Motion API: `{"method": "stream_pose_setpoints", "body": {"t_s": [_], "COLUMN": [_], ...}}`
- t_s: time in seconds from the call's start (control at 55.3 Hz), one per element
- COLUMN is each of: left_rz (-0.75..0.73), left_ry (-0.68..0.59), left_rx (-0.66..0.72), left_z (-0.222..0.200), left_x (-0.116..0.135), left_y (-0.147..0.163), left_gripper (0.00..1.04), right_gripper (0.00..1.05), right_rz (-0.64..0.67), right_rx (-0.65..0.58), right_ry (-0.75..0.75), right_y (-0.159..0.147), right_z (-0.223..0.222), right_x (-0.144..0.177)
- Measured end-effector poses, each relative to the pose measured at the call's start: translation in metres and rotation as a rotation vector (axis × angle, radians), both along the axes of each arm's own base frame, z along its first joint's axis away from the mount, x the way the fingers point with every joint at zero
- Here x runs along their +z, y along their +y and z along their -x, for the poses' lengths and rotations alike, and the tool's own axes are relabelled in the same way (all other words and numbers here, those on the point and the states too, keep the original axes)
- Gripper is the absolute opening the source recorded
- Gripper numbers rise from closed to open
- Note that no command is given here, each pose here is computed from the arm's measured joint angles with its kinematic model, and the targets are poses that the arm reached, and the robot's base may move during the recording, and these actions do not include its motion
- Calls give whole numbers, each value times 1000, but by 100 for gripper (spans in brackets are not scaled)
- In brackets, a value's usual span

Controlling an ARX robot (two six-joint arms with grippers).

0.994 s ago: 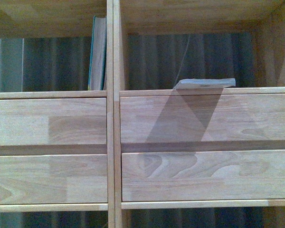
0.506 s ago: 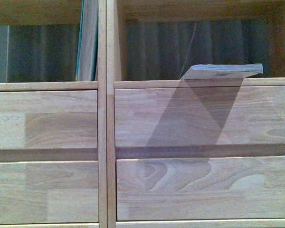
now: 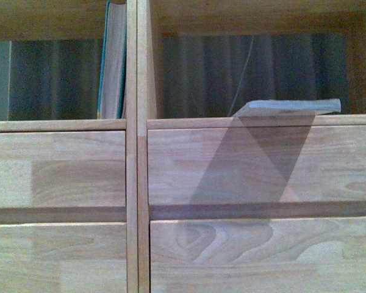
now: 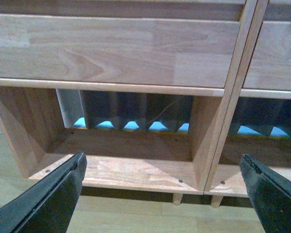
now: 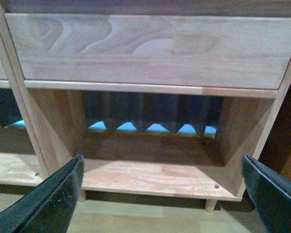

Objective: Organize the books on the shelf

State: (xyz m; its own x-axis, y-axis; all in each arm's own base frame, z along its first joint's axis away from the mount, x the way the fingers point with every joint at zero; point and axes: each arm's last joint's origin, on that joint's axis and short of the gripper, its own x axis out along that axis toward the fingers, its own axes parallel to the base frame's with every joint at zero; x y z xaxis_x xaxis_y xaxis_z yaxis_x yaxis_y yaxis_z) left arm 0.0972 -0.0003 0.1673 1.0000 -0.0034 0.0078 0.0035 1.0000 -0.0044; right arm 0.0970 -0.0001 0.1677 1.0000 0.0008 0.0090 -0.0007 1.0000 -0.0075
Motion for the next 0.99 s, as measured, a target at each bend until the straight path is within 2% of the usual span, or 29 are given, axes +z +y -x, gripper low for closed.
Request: {"method": "stream_pose_setpoints", "body": {"t_s": [0.85, 0.94, 0.994], "left_rz": [0, 0, 0], "left_ry": [0, 0, 0], "left_rx": [0, 1, 0], "left_z": [0, 0, 0], "left_x": [0, 0, 0], "left_y": [0, 0, 0], "left_gripper": [97, 97, 97], "right_gripper": [98, 98, 98], "right_rz": [-7, 57, 72], "right_rx": [0, -132, -168], "right_ry": [0, -127, -177], "right_y": [0, 1, 2], "right_z": [0, 0, -1], "right_x": [0, 11, 18]}}
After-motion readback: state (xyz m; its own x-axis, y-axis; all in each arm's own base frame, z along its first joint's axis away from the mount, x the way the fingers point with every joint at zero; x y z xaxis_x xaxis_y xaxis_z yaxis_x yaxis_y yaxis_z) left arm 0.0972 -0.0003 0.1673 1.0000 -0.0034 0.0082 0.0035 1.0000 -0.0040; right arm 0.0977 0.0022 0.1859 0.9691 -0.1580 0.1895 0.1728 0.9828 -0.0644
